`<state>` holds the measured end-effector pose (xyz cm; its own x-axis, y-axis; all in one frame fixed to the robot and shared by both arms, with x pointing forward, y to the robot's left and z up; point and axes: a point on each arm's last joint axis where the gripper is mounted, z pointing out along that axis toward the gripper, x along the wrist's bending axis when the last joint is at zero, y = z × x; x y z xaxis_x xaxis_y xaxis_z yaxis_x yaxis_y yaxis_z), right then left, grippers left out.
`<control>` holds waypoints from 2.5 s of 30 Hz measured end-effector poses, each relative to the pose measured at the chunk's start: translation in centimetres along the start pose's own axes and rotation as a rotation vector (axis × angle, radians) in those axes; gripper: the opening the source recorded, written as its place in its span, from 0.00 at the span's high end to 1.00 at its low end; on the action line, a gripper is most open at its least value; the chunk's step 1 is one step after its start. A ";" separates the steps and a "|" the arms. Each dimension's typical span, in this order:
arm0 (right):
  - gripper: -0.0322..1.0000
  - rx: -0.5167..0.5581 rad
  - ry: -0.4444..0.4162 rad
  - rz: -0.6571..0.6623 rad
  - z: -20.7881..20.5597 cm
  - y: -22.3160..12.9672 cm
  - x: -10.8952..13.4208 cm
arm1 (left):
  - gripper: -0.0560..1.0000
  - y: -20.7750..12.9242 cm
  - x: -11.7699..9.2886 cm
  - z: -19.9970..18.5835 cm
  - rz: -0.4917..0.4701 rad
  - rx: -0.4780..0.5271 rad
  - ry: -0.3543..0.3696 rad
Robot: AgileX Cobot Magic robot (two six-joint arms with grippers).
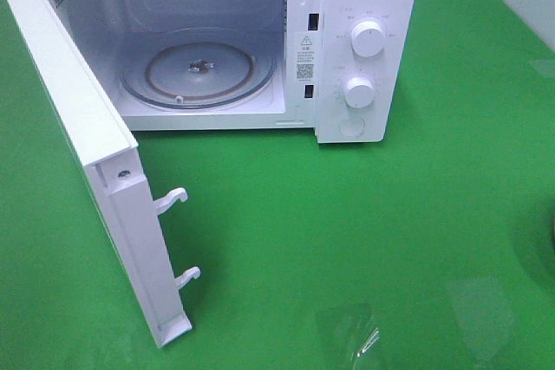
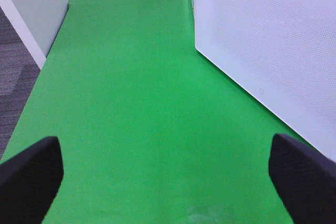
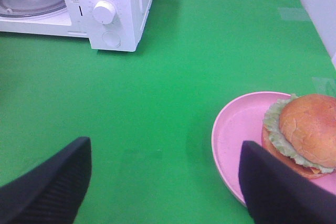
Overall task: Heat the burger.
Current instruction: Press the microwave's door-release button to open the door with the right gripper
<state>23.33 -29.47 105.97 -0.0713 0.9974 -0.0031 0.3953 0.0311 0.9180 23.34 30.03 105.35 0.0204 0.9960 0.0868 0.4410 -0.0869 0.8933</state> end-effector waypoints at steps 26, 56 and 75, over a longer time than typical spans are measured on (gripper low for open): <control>0.23 0.000 0.000 0.000 0.0 0.0 0.0 | 0.37 3.6 0.0 1.8 -0.034 -0.074 -0.031; 0.23 0.000 0.001 0.001 0.0 0.0 0.0 | 0.95 5.1 1.1 18.3 -0.024 -0.323 0.066; 0.23 0.000 0.001 0.001 0.0 0.0 0.0 | 0.95 1.7 -0.9 26.3 0.045 -0.157 -0.133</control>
<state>23.33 -29.46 105.97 -0.0719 0.9974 -0.0023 0.3953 0.0306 0.9180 47.73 29.49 95.20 0.1595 0.9841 0.0787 0.2924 -0.1232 0.9483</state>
